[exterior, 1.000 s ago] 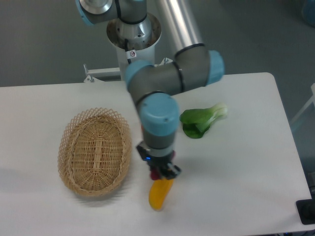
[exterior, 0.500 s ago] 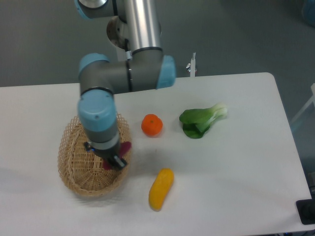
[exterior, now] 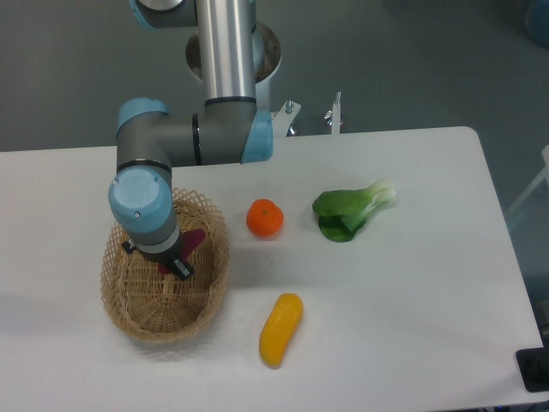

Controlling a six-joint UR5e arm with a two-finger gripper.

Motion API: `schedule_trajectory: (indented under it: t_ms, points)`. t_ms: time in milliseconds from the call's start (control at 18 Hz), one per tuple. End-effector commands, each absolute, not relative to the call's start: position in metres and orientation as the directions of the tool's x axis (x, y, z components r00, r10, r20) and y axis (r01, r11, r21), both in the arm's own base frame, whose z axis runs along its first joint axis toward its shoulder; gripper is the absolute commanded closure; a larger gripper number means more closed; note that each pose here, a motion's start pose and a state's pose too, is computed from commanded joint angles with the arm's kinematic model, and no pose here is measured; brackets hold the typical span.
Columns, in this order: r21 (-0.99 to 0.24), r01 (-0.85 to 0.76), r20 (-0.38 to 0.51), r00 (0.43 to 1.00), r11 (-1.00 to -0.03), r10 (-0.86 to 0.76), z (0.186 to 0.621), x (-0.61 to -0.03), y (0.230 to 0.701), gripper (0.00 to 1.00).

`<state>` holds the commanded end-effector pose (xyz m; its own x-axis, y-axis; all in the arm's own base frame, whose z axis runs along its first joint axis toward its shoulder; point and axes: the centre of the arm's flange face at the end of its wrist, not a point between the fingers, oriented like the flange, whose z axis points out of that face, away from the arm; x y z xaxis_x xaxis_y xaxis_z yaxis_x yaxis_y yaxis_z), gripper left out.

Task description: Place the sweet potato in the basket

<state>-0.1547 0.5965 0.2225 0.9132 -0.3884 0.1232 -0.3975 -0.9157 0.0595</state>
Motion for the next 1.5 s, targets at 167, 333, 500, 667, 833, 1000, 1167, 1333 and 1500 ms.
schedule_trajectory:
  t_ms: [167,333,500,667,833,1000,1167,1333,1500]
  points:
    - [0.060,-0.400,0.124,0.912,-0.914,-0.391,0.222,-0.154,0.597,0.54]
    - [0.048,-0.403,0.111,0.912,-0.914,-0.396,0.228,-0.157,0.600,0.15]
    - [0.019,-0.392,0.076,0.918,-0.920,-0.390,0.240,-0.161,0.603,0.00]
    - [-0.005,-0.344,0.046,0.938,-0.939,-0.344,0.261,-0.184,0.594,0.00]
    - [-0.041,-0.291,-0.011,0.957,-0.956,-0.291,0.294,-0.219,0.578,0.00]
    - [-0.065,-0.250,-0.091,0.966,-0.966,-0.243,0.313,-0.252,0.565,0.00]
    - [-0.048,-0.221,-0.131,0.968,-0.974,-0.213,0.321,-0.292,0.548,0.00]
    - [-0.039,-0.241,-0.144,0.962,-0.970,-0.233,0.325,-0.323,0.532,0.00]
    - [-0.040,-0.250,-0.165,0.957,-0.967,-0.240,0.340,-0.358,0.520,0.00]
